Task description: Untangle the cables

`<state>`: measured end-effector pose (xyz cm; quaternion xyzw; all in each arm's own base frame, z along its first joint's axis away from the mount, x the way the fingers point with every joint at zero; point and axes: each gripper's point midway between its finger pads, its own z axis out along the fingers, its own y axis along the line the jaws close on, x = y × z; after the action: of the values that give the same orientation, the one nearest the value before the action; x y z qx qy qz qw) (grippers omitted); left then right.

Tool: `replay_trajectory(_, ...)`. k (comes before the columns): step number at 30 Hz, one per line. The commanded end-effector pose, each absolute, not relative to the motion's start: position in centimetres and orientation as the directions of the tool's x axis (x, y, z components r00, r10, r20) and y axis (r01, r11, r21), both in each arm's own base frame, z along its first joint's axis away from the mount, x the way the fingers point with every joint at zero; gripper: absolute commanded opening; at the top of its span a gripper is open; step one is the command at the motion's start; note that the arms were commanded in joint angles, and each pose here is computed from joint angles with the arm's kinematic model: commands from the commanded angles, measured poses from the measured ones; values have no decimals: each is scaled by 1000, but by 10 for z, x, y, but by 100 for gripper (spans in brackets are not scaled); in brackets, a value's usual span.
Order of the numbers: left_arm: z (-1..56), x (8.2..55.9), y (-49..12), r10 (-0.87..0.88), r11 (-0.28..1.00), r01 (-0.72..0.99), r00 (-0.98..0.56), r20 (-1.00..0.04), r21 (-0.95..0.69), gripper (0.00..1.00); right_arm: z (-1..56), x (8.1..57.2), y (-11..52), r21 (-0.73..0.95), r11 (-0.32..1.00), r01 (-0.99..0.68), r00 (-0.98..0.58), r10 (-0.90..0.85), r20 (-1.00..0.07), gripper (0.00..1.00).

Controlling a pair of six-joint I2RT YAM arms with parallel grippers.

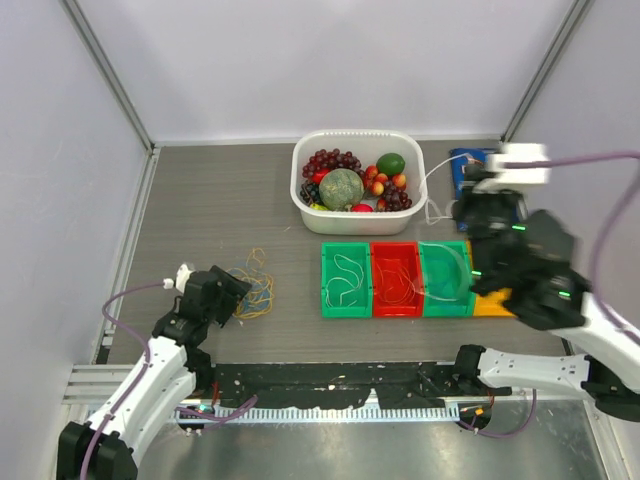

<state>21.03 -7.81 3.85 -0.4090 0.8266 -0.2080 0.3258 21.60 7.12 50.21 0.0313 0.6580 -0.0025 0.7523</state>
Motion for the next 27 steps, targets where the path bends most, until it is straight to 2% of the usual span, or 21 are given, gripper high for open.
replay_trajectory(1,41,206,-77,-807,585,-543,-462,-368,-602,79,467,255,94,-53,973,225,78,-72,-994,1)
replay_trajectory(5,43,205,-78,-808,582,-532,-463,-365,-614,79,463,272,77,-11,948,319,63,-33,-997,1)
replay_trajectory(10,47,206,-79,-808,581,-520,-459,-369,-626,80,477,268,45,41,912,407,70,13,-997,1)
replay_trajectory(15,48,206,-79,-808,582,-513,-457,-373,-631,82,527,256,57,184,964,192,157,154,-975,1)
replay_trajectory(18,47,207,-79,-807,582,-513,-458,-372,-632,82,547,258,95,173,984,-33,142,176,-974,1)
replay_trajectory(20,47,206,-79,-808,581,-515,-459,-369,-631,82,563,257,110,184,977,-111,136,199,-971,1)
replay_trajectory(27,47,206,-79,-808,581,-515,-457,-371,-631,82,578,259,142,221,944,-245,109,253,-961,1)
